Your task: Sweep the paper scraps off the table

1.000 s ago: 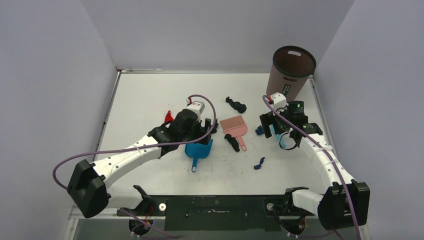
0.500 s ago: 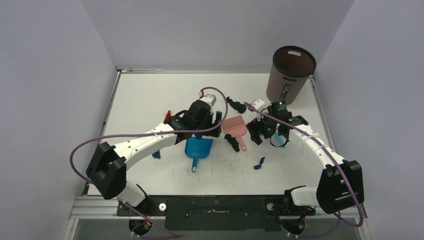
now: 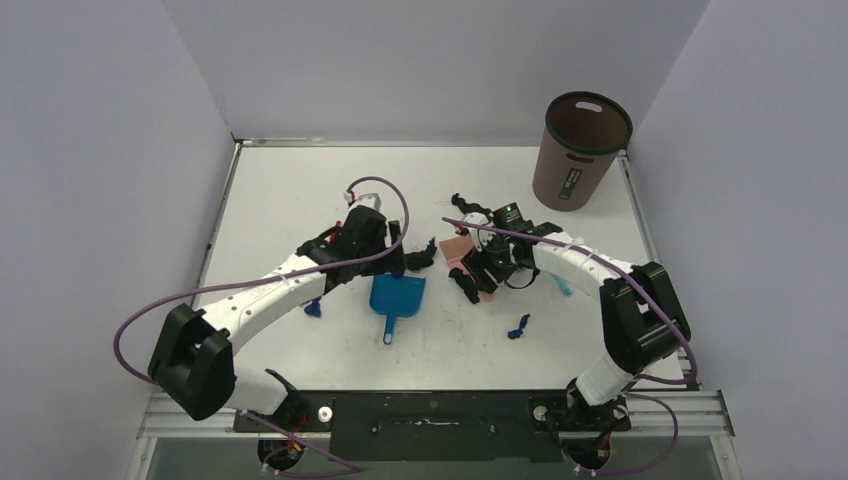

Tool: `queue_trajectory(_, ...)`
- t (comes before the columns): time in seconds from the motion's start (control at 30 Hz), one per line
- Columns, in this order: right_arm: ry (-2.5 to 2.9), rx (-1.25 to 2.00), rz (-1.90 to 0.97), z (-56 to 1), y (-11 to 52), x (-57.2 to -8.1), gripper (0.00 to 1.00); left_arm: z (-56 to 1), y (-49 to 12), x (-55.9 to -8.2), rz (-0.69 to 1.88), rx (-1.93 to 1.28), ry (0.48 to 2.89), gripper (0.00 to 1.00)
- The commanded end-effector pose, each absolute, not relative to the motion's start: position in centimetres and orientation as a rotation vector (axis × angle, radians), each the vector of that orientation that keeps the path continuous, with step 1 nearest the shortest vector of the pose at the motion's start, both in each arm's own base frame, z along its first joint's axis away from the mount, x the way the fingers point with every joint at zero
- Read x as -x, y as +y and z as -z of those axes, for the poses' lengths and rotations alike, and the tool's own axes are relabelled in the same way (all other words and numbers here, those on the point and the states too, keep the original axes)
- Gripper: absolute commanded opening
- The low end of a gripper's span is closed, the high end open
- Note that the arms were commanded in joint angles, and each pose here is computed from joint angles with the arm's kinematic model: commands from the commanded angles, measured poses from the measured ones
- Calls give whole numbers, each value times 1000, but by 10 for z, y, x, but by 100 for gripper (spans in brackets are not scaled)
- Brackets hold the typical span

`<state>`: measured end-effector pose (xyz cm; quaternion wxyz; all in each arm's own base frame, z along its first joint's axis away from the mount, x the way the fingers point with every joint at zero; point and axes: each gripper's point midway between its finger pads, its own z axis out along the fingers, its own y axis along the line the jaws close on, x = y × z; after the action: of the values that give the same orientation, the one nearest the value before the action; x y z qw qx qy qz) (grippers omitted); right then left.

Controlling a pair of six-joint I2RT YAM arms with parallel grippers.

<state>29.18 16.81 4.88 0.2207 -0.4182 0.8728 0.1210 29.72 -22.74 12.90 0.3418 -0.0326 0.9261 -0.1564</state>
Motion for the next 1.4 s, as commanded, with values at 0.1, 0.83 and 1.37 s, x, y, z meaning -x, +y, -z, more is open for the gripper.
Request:
queue_trajectory(0.1, 2393, 1143, -326, -49, 184, -310, 63, -157, -188, -303, 383, 236, 2313, 81)
queue_trajectory(0.83, 2461, 1120, -195, -37, 170, -314, 64, -163, -188, -308, 405, 246, 2300, 82)
queue_trajectory(1.37, 2464, 1142, -219, -41, 169, -310, 64, -173, -193, -307, 442, 199, 2282, 81)
